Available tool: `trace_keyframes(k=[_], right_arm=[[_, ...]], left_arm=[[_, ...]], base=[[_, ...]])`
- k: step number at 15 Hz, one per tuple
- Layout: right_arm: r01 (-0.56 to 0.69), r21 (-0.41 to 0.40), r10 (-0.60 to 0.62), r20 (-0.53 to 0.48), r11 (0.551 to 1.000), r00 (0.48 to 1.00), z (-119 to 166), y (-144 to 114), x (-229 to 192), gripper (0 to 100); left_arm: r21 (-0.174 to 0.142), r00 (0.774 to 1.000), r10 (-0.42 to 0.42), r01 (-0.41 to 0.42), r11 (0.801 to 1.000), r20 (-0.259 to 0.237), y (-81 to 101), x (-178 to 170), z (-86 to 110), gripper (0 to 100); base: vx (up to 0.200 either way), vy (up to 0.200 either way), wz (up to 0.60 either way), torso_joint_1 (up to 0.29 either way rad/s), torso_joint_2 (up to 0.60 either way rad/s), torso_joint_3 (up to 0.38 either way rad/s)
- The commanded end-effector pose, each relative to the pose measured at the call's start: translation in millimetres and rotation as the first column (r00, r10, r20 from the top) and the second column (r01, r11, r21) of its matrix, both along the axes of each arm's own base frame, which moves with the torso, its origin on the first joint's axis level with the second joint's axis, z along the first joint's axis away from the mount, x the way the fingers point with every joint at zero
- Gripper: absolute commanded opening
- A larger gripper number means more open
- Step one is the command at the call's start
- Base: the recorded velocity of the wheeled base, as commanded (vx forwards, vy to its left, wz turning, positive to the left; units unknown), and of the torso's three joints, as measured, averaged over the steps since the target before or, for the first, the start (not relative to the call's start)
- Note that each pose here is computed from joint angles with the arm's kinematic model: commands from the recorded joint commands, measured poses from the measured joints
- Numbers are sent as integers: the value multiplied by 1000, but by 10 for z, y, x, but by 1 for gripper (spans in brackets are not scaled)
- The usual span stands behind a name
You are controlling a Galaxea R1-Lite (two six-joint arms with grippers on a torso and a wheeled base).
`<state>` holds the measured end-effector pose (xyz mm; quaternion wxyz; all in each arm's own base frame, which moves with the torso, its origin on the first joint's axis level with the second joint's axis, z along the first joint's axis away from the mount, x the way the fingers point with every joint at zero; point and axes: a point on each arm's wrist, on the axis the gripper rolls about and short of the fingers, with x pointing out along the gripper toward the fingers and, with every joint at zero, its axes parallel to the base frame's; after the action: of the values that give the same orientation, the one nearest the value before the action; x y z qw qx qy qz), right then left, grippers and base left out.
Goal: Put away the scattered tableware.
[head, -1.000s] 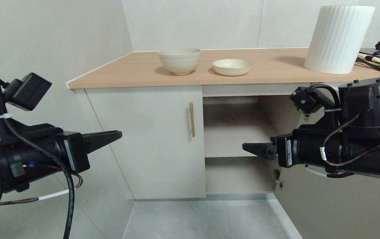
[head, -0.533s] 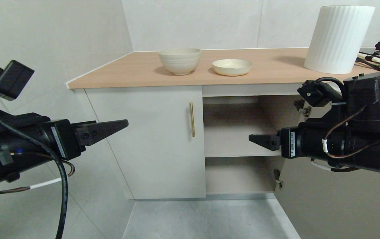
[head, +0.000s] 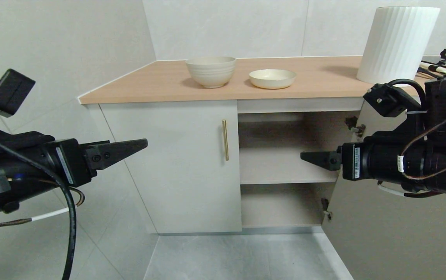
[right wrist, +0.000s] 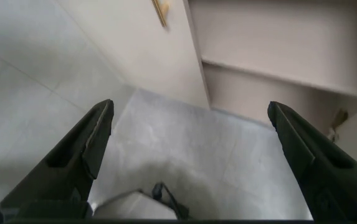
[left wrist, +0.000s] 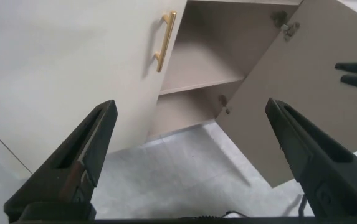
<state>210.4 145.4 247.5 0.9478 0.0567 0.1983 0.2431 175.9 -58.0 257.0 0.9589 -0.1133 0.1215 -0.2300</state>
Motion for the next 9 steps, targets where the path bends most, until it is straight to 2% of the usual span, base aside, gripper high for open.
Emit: trace_keyframes(k=[1,9], right_arm=[[-2,-8,2,-10,1000,1000,8,-16,-30,100],[-6,-18,6,-28,1000,1000,-48,-32,-48,100]], left_arm=[[2,1000,5,-5,1000,-3,6,11,-5,100],[2,1000,13,-13,1000,-6,18,32,-8,100]], base=[[200,0,0,7,2,7],[200,0,0,4,3,-2]])
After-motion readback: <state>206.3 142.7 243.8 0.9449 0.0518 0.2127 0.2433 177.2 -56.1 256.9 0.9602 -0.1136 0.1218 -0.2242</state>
